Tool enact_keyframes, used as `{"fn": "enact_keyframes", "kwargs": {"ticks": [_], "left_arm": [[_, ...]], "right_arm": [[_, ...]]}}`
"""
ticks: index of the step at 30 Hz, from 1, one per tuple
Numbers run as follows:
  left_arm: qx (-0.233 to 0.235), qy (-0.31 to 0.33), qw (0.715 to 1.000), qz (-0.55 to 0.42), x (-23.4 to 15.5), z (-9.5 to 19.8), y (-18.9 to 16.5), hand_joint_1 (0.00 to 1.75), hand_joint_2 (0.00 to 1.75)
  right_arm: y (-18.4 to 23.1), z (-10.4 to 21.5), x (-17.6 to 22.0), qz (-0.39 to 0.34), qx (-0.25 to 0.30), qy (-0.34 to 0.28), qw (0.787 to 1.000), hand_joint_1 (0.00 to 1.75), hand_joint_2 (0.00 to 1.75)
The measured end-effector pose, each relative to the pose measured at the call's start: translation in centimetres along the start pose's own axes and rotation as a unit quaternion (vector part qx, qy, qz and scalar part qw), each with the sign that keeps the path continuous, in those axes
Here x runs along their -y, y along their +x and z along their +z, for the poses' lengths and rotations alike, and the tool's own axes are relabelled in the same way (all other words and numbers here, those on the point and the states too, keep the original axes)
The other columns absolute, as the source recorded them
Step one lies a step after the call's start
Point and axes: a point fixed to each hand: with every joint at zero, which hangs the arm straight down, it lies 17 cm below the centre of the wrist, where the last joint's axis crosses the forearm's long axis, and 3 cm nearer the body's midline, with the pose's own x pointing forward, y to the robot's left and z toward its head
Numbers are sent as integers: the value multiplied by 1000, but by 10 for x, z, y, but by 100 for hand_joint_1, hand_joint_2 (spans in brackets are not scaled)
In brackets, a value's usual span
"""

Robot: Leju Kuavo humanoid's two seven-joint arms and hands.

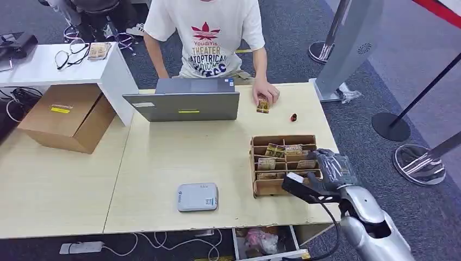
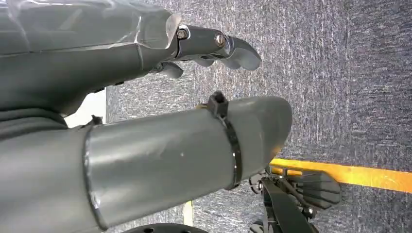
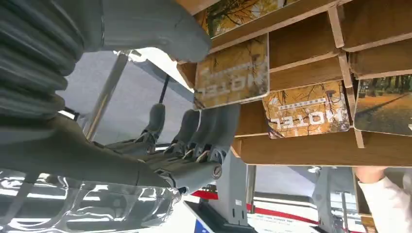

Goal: Pass the card to the sensor for recognition and then transmit it.

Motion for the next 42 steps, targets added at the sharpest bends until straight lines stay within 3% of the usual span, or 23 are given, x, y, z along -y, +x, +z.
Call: {"fn": "enact_keyframes", "kwargs": {"ticks": [9,28,42], "left_arm": [[1,-2,1000,-3,0,0,0,0,0],[1,-2,1000,-5,-1,-1,0,0,0],[3,-3,1000,-8,-3,-1,1,0,0]], "right_arm": [[0,-1,2,1,0,-1,1000,147,175],[2,-6,6,-10,6,1,1000,147,175],[-5,-40,41,-37,35,7,999,148,175]]}}
